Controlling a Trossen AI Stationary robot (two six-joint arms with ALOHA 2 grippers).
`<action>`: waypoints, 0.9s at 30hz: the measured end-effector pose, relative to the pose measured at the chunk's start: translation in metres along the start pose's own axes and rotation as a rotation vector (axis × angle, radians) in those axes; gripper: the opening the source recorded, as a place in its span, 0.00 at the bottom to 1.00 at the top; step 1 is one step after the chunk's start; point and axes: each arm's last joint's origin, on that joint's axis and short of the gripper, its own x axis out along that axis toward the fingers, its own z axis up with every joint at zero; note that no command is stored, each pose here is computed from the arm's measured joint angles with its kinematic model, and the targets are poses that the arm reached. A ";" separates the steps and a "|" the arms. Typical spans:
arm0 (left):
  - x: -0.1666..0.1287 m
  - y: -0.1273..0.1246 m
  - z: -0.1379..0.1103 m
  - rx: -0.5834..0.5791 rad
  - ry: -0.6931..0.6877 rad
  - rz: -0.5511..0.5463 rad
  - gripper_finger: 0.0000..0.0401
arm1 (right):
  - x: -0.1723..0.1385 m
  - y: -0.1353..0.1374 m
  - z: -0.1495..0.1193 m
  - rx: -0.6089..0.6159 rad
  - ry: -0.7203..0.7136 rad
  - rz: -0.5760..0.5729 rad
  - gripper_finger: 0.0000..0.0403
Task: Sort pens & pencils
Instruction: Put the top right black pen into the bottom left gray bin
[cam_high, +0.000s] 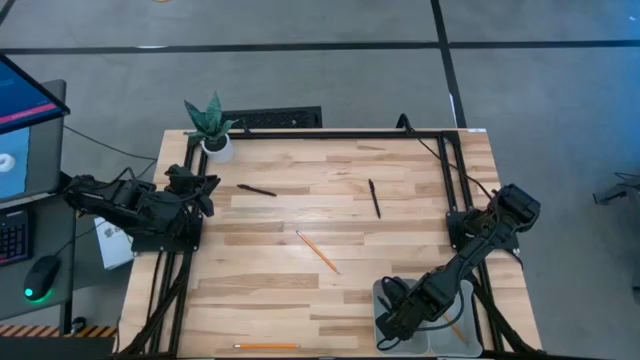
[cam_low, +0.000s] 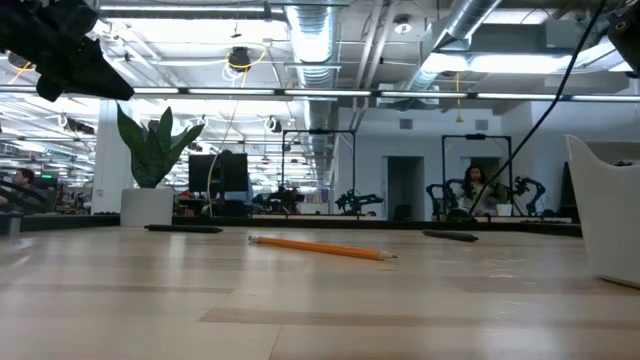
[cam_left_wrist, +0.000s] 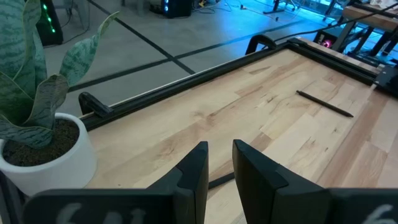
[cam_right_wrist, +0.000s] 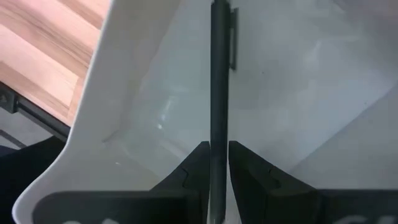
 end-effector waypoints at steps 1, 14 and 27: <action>0.000 0.000 0.000 0.000 0.000 0.000 0.16 | 0.000 0.000 0.000 0.000 0.000 0.000 0.20; 0.000 0.000 0.000 0.000 0.000 0.000 0.16 | 0.000 0.000 0.002 -0.006 0.000 0.002 0.20; 0.000 0.000 0.000 0.000 0.000 0.000 0.16 | -0.034 0.003 0.005 -0.068 0.009 0.125 0.20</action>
